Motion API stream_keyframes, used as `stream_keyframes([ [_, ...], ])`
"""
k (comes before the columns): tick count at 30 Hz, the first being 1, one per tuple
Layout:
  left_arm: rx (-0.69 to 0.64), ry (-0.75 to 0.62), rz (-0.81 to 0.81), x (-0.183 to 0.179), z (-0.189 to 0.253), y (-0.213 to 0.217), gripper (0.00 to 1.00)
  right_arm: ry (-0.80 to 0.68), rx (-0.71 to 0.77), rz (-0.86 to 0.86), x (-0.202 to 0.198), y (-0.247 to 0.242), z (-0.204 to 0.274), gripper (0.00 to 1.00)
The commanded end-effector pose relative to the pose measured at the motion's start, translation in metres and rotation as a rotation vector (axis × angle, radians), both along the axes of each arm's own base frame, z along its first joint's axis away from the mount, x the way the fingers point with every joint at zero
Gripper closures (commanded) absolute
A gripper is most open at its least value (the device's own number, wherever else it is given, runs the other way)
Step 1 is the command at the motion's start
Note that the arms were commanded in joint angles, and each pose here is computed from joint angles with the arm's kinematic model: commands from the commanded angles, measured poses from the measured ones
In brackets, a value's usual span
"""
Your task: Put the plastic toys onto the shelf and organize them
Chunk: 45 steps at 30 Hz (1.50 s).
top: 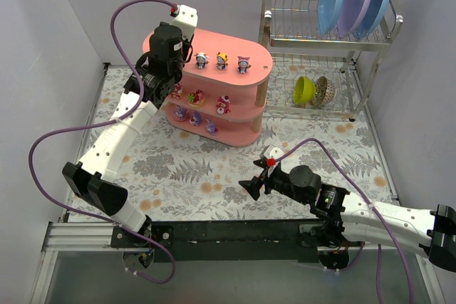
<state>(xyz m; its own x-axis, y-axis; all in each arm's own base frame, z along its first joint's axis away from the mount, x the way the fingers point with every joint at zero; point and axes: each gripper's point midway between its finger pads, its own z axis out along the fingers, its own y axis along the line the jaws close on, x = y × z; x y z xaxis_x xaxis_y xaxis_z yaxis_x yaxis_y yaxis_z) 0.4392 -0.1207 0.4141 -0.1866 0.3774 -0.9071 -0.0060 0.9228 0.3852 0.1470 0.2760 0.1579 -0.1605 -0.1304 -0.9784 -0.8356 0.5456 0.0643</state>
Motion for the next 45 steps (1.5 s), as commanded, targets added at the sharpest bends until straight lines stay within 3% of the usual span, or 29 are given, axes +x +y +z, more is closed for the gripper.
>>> stream_keyframes([
  [1,-0.015,-0.034,0.003,-0.01,0.019,0.007,0.72,-0.026,0.055,-0.01,0.003,0.004,0.017,0.1],
  [20,-0.075,-0.05,-0.018,-0.013,0.026,0.003,0.44,-0.006,0.041,-0.002,0.001,0.005,0.006,0.1],
  [32,-0.226,-0.212,0.067,-0.029,0.086,0.022,0.29,-0.011,0.052,0.006,0.0,0.005,0.011,0.1],
  [36,-0.341,-0.241,0.072,-0.04,0.096,0.024,0.21,-0.012,0.064,0.001,0.0,0.004,0.016,0.09],
  [40,-0.477,-0.214,0.048,-0.074,0.092,0.03,0.13,-0.016,0.056,-0.038,0.005,-0.001,0.024,0.09],
  [44,-0.621,-0.149,-0.006,-0.119,0.072,0.033,0.03,-0.033,0.04,-0.108,0.014,-0.012,0.032,0.08],
  [45,-0.616,-0.091,0.0,-0.123,0.042,0.031,0.02,-0.029,0.012,-0.128,0.016,-0.017,0.027,0.07],
])
